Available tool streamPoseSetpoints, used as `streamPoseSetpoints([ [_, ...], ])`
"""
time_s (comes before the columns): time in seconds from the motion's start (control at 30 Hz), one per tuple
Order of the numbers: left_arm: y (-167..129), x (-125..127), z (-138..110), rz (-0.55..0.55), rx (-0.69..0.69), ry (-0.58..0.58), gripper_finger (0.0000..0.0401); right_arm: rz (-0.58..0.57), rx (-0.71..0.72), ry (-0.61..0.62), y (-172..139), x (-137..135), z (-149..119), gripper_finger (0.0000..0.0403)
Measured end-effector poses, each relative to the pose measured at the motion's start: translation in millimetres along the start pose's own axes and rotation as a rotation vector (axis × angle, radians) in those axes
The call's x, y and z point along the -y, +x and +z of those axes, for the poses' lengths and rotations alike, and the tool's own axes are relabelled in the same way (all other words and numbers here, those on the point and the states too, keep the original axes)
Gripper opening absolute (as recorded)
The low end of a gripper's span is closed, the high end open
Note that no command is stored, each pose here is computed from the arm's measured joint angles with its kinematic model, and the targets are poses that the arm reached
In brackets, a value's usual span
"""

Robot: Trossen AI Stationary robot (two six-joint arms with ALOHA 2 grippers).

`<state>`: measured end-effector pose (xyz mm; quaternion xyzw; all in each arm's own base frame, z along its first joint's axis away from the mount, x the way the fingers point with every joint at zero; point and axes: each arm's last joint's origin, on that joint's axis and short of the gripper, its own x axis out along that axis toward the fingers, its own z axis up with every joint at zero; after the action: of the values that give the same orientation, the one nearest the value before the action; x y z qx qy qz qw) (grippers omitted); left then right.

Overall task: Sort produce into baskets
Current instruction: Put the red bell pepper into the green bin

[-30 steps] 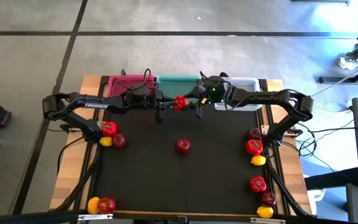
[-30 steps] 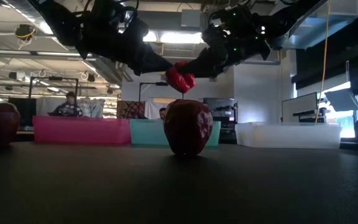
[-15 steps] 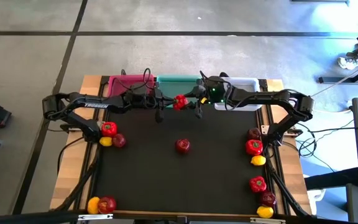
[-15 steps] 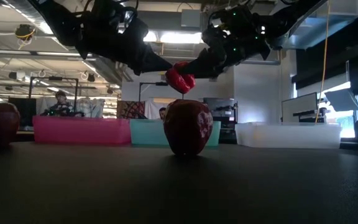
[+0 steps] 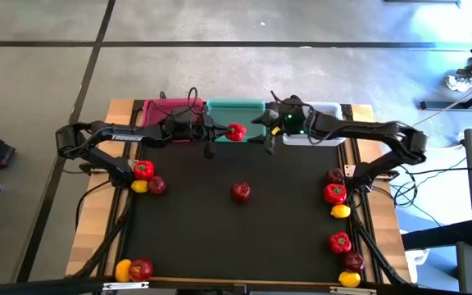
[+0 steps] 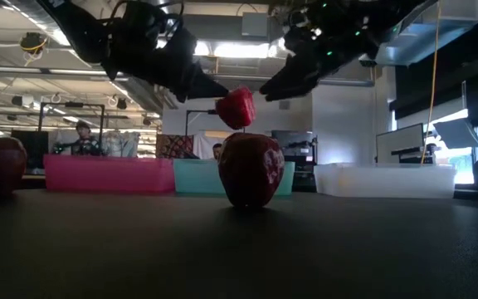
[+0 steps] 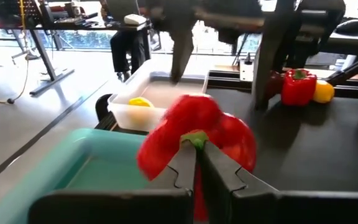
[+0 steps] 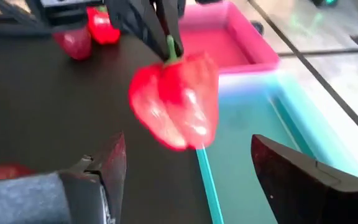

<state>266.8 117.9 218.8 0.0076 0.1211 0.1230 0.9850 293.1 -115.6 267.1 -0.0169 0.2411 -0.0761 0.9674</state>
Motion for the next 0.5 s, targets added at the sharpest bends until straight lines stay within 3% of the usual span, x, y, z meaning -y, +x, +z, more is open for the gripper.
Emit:
streamPoseSetpoints([
  [0.2, -1.1, -11.6, -0.2, 0.06, -0.03, 0.01, 0.0003, 0.012, -0.188, 0.06, -26.9, -6.7, -10.5, 0.0266],
  [0.33, -0.2, -25.0, 8.6, 0.134, -0.133, 0.037, 0.0003, 0.047, -0.312, 0.139, -28.9, -10.1, -22.7, 0.0258],
  [0.5, -2.5, -42.7, 24.9, 0.204, -0.23, 0.031, 0.0003, 0.075, -0.353, 0.16, -22.1, -18.3, -38.3, 0.0253],
])
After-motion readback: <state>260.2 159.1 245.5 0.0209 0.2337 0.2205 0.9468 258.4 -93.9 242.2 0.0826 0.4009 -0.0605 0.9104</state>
